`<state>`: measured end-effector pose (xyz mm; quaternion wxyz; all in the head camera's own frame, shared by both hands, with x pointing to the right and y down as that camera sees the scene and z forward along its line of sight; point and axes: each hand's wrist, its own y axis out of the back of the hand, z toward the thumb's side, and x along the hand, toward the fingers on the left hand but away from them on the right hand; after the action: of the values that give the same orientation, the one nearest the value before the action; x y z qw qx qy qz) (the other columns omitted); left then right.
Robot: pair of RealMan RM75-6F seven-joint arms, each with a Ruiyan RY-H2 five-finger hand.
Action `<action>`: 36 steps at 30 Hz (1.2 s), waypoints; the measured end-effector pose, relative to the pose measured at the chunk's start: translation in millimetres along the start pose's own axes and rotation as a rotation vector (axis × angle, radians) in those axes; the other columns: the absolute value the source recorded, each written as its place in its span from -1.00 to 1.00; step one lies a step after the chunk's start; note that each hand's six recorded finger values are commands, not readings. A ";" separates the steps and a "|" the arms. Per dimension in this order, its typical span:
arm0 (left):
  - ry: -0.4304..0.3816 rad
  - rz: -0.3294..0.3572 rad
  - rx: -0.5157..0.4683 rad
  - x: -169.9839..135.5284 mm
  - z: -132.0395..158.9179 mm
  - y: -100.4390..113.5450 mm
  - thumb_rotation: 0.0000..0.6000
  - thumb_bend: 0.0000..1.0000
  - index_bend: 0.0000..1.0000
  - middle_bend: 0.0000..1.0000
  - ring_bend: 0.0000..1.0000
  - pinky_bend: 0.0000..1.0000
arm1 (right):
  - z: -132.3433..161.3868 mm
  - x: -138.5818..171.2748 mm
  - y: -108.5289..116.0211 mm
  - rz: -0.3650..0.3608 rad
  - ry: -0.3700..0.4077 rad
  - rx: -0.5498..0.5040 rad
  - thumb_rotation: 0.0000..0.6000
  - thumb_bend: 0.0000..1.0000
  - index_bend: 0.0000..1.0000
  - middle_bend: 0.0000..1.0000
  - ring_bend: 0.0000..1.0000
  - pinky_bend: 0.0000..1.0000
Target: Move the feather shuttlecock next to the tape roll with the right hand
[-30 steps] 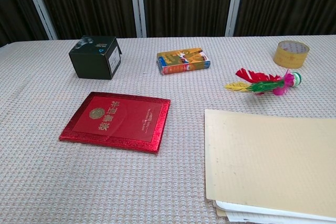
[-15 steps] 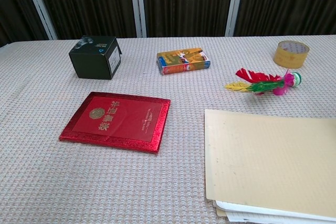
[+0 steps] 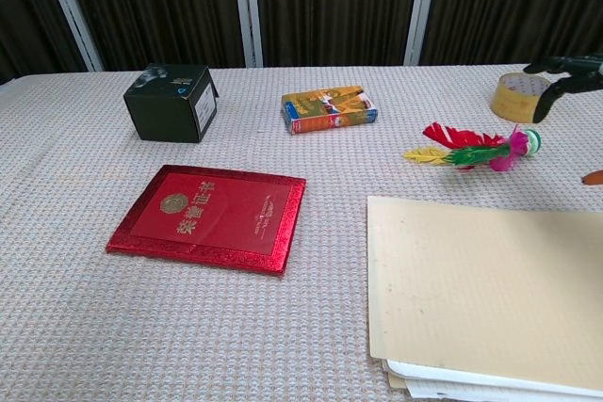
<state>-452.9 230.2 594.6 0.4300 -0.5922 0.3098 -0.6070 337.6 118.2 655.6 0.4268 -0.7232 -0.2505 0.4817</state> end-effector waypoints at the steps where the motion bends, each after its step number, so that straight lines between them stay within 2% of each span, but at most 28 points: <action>1: 0.005 -0.001 0.003 0.8 -0.4 -0.6 0.93 -0.97 -1.00 -1.00 -1.00 -1.00 | -0.3 -8.4 -2.3 0.011 0.001 0.008 1.00 -0.80 -0.38 -1.00 -1.00 -1.00; 7: 0.051 0.013 0.025 5.7 -4.6 -2.0 0.94 -0.96 -1.00 -1.00 -1.00 -1.00 | -4.8 -44.8 -16.4 0.071 -0.001 0.052 1.00 -0.79 -0.39 -1.00 -1.00 -1.00; 15: 0.089 -0.017 0.063 15.7 -4.9 -14.7 0.94 -0.96 -1.00 -1.00 -1.00 -1.00 | -0.6 -91.8 -37.5 0.138 0.010 0.078 1.00 -0.79 -0.38 -1.00 -1.00 -1.00; 19: 0.102 -0.027 0.068 19.2 -6.7 -17.6 0.93 -0.96 -1.00 -1.00 -1.00 -1.00 | 1.3 -106.7 -45.9 0.158 0.014 0.076 1.00 -0.76 -0.31 -1.00 -1.00 -1.00; 23: 0.109 -0.032 0.072 21.7 -8.6 -19.4 0.93 -0.95 -1.00 -1.00 -1.00 -1.00 | 5.3 -116.8 -53.1 0.171 0.022 0.070 1.00 -0.64 -0.13 -1.00 -1.00 -1.00; 26: 0.116 -0.035 0.070 22.7 -10.6 -19.7 0.93 -0.94 -1.00 -1.00 -1.00 -1.00 | 7.9 -122.5 -55.2 0.167 0.027 0.074 1.00 -0.60 0.03 -0.98 -1.00 -1.00; 30: 0.117 -0.030 0.067 22.2 -11.4 -18.5 0.94 -0.92 -1.00 -1.00 -1.00 -1.00 | 10.5 -127.3 -52.9 0.137 0.038 0.078 1.00 -0.57 0.23 -0.85 -1.00 -1.00; 36: 0.112 -0.030 0.069 19.0 -11.6 -18.7 0.93 -0.92 -1.00 -1.00 -1.00 -1.00 | 8.1 -130.3 -33.9 0.057 0.056 0.092 1.00 -0.58 0.40 -0.73 -1.00 -1.00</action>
<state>-465.9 219.9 618.5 0.4231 -0.5468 0.3034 -0.6557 278.4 37.7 746.3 0.4524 -0.7229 -0.1952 0.4843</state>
